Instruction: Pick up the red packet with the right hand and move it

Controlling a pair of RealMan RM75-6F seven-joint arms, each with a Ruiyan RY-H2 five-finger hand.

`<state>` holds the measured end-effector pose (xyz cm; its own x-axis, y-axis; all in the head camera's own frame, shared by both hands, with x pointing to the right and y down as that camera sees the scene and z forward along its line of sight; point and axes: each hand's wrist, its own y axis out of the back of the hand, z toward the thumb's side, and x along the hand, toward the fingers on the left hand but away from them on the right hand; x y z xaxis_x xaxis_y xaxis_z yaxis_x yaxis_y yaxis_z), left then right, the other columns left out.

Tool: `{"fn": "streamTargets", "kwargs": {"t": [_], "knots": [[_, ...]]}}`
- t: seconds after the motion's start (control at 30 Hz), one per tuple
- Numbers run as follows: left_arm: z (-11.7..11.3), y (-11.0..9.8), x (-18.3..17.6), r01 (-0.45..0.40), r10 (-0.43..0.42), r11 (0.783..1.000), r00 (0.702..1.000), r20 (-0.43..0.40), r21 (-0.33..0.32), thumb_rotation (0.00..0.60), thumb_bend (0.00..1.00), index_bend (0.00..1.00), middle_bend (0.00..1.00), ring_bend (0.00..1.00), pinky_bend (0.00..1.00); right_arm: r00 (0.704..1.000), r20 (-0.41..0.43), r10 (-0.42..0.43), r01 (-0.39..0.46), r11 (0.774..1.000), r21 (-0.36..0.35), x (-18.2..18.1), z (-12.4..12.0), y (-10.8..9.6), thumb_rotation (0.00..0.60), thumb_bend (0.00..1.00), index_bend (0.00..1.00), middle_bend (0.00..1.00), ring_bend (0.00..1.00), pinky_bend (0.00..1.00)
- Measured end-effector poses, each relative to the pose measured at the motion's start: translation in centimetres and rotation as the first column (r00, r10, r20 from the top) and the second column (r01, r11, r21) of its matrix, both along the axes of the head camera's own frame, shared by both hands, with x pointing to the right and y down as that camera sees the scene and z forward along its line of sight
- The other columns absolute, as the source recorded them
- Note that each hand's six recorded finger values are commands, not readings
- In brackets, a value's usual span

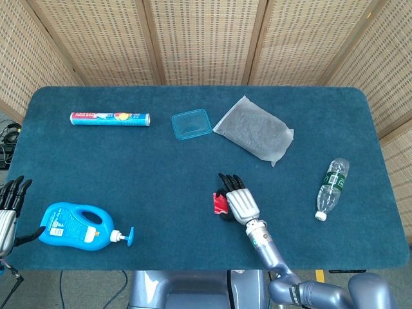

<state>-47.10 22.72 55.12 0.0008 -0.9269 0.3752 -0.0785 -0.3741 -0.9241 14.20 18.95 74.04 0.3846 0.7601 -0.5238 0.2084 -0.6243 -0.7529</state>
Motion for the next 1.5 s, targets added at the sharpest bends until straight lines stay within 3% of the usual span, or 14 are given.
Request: {"fn": "streamTargets", "kwargs": {"t": [0.33,0.67,1.5], "knots": [[-0.05,-0.02,-0.02,0.000,0.000,1.000,1.000,-0.002,0.000,0.600,0.13,0.00,0.00,0.00,0.08,1.000,-0.004,-0.003,0.003,1.000,-0.007,-0.09,0.20,0.10,0.600,0.36,0.54,0.00,0.00,0.00],[-0.07,0.02,0.01,0.001,-0.001,1.000,1.000,-0.007,-0.003,0.600,0.13,0.00,0.00,0.00,0.08,1.000,-0.001,-0.005,0.005,1.000,-0.014,-0.15,0.21,0.16,0.600,0.52,0.56,0.01,0.00,0.00],[-0.10,-0.04,0.08,0.000,-0.001,1.000,1.000,-0.014,-0.004,0.600,0.13,0.00,0.00,0.00,0.08,1.000,-0.012,-0.021,0.021,1.000,-0.015,-0.35,-0.17,0.09,0.600,0.58,0.57,0.01,0.00,0.00]]}}
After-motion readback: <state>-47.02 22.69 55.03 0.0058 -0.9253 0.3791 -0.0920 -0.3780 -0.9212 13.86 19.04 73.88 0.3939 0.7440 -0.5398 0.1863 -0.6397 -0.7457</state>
